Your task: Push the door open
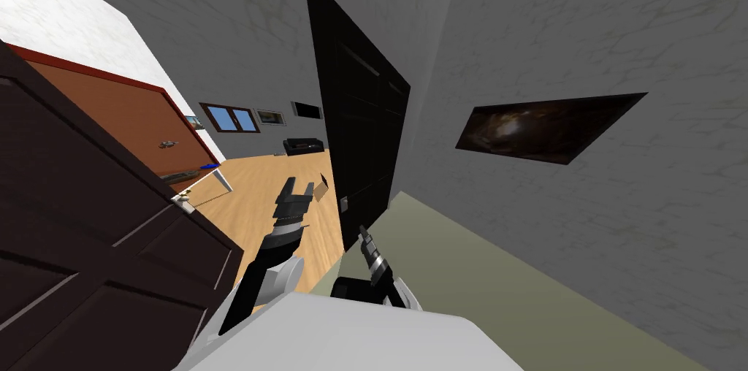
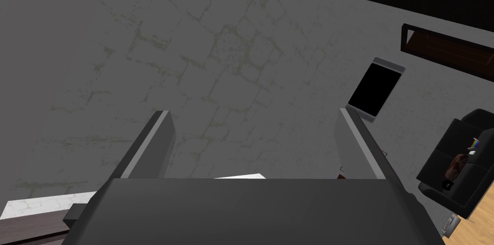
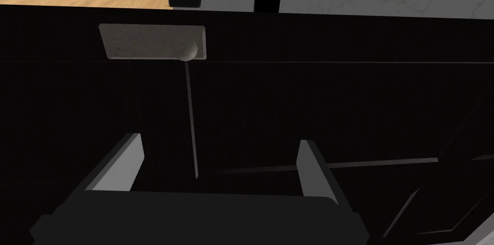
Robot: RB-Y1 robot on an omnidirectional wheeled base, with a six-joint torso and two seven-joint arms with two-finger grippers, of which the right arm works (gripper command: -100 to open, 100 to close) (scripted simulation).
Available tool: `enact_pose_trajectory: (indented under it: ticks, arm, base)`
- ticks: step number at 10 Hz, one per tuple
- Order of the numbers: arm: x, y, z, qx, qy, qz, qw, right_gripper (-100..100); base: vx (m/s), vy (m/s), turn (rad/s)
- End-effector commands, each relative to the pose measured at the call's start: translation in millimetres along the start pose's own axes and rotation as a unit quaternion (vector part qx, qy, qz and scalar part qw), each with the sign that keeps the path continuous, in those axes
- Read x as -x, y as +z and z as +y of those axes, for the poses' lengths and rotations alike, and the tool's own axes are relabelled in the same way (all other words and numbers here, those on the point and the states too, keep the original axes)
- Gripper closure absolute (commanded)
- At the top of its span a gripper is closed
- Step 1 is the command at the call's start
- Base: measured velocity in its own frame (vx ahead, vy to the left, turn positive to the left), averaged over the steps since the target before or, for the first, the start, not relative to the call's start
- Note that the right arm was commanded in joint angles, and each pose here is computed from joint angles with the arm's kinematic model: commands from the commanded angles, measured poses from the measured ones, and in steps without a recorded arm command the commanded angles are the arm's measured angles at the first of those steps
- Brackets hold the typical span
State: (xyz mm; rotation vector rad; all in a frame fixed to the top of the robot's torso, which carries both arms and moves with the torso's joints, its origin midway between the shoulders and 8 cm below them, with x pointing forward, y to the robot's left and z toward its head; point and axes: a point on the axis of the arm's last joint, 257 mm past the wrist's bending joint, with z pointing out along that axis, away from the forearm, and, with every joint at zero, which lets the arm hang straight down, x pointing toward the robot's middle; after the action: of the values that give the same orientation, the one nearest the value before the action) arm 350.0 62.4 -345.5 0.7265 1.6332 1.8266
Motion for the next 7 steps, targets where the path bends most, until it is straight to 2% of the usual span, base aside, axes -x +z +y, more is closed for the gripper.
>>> enact_pose_trajectory:
  ticks: [1, 7]
  arm:
    - [-7.5, 0.1, -8.1, -0.008, -0.001, 0.011, 0.9999, -100]
    - [-32.8, -2.9, -32.7, -0.036, -0.004, 0.044, 0.9984, -100]
  base:
    - [0.125, 0.024, -0.012]
    - [0.111, 0.008, -0.008]
